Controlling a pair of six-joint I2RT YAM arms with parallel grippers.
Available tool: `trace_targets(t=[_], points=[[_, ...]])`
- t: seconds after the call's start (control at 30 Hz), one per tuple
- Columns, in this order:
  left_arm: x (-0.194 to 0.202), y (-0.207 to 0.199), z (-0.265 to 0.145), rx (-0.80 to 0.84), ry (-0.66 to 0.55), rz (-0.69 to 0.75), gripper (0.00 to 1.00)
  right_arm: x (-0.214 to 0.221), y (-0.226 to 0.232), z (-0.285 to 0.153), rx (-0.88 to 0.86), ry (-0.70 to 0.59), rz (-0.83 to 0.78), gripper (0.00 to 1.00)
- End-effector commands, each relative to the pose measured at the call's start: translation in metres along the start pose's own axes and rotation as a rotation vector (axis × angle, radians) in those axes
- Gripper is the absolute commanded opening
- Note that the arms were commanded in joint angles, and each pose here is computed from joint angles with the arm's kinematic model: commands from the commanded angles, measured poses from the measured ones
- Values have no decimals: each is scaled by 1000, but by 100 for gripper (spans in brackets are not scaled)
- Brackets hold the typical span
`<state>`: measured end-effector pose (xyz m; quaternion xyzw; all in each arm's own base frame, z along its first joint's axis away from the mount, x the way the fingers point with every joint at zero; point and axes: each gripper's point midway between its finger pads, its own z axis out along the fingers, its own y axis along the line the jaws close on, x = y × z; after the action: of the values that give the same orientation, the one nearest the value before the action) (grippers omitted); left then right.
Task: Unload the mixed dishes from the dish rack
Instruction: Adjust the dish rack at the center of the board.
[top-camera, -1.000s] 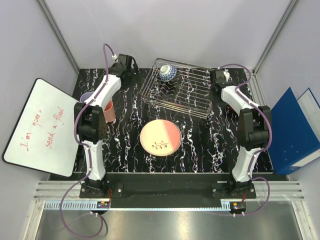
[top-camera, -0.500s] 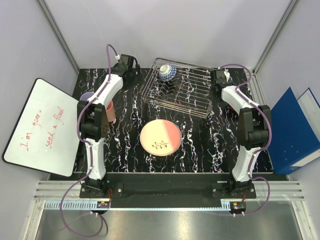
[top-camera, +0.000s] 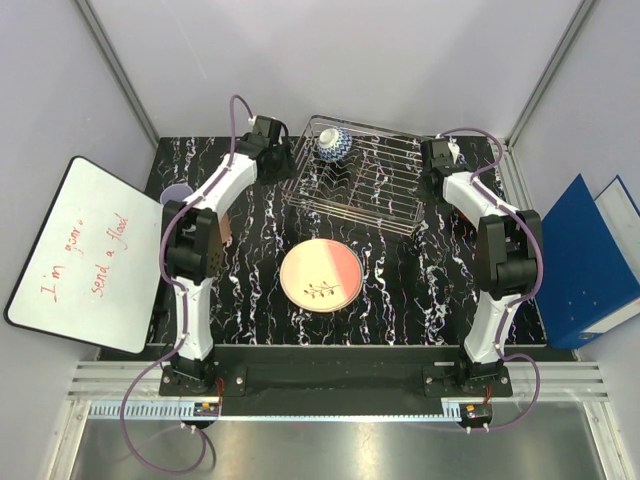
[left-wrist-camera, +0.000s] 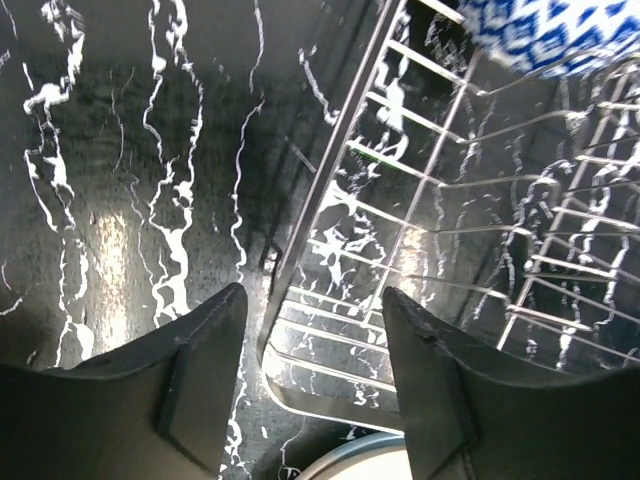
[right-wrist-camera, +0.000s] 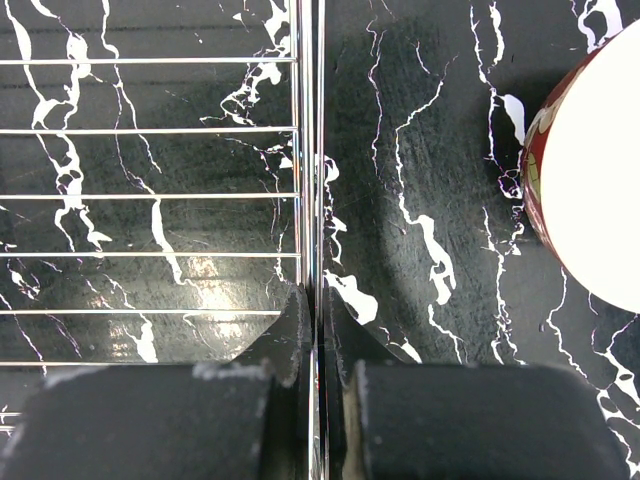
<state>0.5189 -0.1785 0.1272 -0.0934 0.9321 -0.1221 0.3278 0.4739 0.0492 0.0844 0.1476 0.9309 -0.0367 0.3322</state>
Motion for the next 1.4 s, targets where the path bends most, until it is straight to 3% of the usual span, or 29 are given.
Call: trace_targets(t=[0.0, 0.07, 0.3, 0.83, 1.37], points=[[4, 12, 14, -28, -7, 9, 59, 14, -9, 11, 45, 26, -33, 0], [7, 14, 17, -33, -2, 11, 56, 15, -9, 11, 46, 28, -32, 0], [22, 19, 21, -38, 33, 1, 0, 20, -11, 10, 45, 33, -21, 0], [71, 35, -37, -67, -6, -32, 0, 45, -1, 5, -56, 59, 30, 0], [85, 47, -62, -101, -28, -18, 0, 4, 34, 25, -127, 38, 44, 0]])
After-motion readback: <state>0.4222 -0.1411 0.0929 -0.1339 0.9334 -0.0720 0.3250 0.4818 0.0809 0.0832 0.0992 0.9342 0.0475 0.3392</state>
